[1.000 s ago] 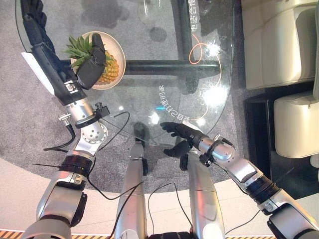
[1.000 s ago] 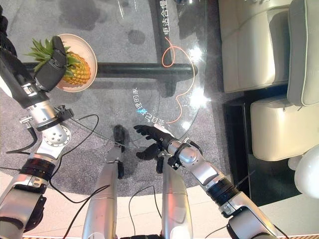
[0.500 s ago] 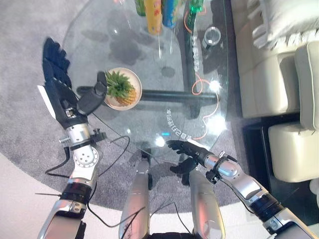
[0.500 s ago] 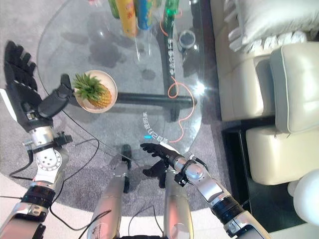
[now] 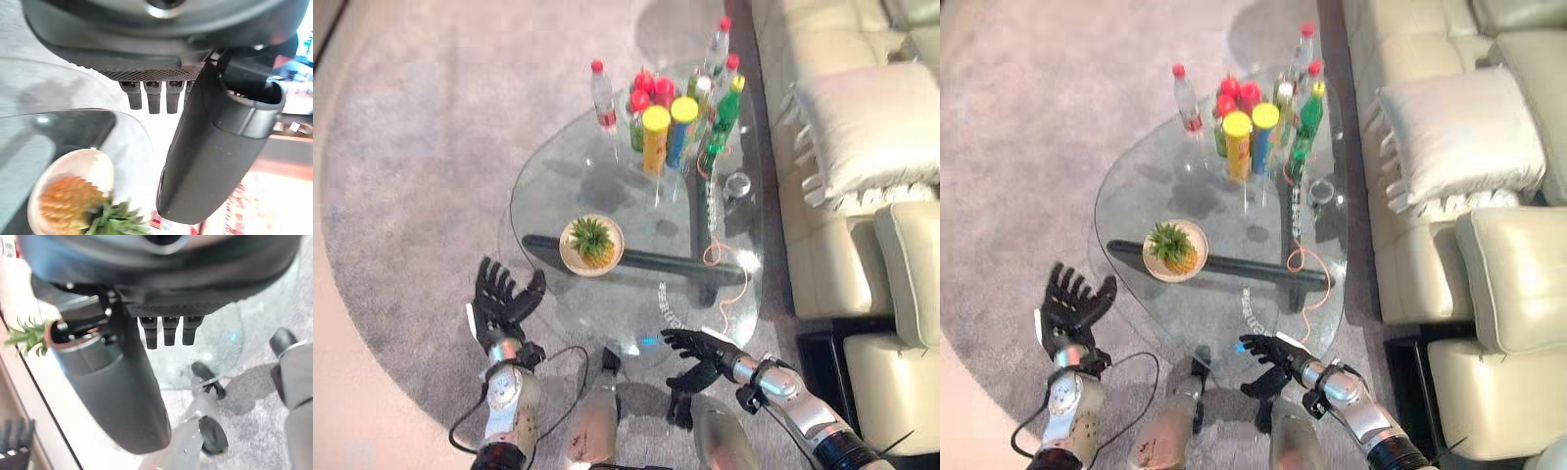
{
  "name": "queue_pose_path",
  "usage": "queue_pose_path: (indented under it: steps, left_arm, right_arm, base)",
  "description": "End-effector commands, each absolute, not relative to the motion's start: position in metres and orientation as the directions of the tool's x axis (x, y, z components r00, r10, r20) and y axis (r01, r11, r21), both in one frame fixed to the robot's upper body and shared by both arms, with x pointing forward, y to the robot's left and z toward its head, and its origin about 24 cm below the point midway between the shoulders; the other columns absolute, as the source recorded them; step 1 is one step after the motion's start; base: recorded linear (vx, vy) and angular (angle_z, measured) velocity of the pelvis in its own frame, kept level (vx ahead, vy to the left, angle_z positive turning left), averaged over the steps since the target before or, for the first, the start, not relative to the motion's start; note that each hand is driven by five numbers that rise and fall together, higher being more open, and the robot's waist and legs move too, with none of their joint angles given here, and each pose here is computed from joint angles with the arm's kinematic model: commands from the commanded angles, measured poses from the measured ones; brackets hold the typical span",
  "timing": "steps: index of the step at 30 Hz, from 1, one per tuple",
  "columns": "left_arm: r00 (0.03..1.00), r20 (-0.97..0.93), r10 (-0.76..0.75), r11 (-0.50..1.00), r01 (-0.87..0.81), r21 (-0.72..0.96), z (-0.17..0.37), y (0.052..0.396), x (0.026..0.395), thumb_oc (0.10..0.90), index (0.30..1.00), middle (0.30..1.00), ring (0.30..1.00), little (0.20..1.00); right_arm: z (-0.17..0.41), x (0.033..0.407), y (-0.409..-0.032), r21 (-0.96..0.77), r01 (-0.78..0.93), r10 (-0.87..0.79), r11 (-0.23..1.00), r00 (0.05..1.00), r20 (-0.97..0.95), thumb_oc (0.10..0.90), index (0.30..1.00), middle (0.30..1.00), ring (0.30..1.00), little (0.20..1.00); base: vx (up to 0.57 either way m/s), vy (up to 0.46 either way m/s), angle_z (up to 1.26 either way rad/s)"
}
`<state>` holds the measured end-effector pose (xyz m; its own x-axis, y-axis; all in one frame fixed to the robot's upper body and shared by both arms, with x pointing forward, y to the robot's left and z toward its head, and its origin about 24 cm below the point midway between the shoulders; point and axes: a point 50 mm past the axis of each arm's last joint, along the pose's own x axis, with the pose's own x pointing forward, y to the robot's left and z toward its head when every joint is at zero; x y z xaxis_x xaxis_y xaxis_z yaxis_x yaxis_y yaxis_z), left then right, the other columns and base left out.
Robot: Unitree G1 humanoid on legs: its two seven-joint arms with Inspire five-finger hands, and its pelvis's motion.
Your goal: Pick up the fruit to the plate
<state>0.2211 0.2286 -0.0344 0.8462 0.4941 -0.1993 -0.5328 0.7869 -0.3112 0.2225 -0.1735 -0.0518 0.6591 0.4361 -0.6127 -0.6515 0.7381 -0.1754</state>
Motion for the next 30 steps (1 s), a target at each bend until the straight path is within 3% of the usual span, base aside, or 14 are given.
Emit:
queue_pose_path:
  steps: [1, 6, 13, 20, 23, 30]
  left_arm:
    - [0.833, -0.208, 0.512, 0.781, -0.553, -0.290, -0.033, 0.245, 0.219, 0.800, 0.900, 0.900, 0.900, 0.900]
    - [0.639, -0.564, 0.522, 0.662, -0.721, -0.205, -0.095, 0.239, 0.169, 0.800, 0.900, 0.900, 0.900, 0.900]
    - [0.474, -0.759, 0.446, 0.641, -0.761, -0.098, -0.129, 0.231, 0.135, 0.800, 0.900, 0.900, 0.900, 0.900]
    - [0.322, -0.856, 0.405, 0.621, -0.783, -0.001, -0.150, 0.229, 0.111, 0.800, 0.900, 0.900, 0.900, 0.900]
    - [0.243, -0.892, 0.382, 0.605, -0.795, 0.042, -0.158, 0.230, 0.096, 0.800, 0.900, 0.900, 0.900, 0.900]
    - [0.186, -0.918, 0.351, 0.655, -0.749, 0.099, -0.165, 0.227, 0.081, 0.800, 0.900, 0.900, 0.900, 0.900]
  right_arm:
    - [-0.049, 0.219, -0.150, -0.126, -0.667, 0.515, 0.735, 0.669, -0.536, 0.800, 0.900, 0.900, 0.900, 0.900]
    - [-0.069, 0.206, -0.158, -0.061, -0.585, 0.438, 0.809, 0.668, -0.602, 0.800, 0.900, 0.900, 0.900, 0.900]
    - [-0.089, 0.196, -0.166, -0.032, -0.498, 0.359, 0.866, 0.666, -0.653, 0.800, 0.900, 0.900, 0.900, 0.900]
    - [-0.111, 0.182, -0.174, -0.026, -0.436, 0.285, 0.900, 0.631, -0.721, 0.800, 0.900, 0.900, 0.900, 0.900]
    - [-0.126, 0.167, -0.187, -0.055, -0.335, 0.172, 0.941, 0.609, -0.774, 0.800, 0.900, 0.900, 0.900, 0.900]
    - [-0.150, 0.128, -0.211, -0.125, -0.096, -0.060, 0.987, 0.509, -0.858, 0.800, 0.900, 0.900, 0.900, 0.900]
  base:
    - [0.03, -0.047, 0.06]
    - [0.02, -0.040, 0.08]
    - [-0.01, 0.004, 0.02]
    - [0.01, 0.021, -0.01]
    - [0.05, 0.034, -0.06]
    - [0.05, 0.023, -0.12]
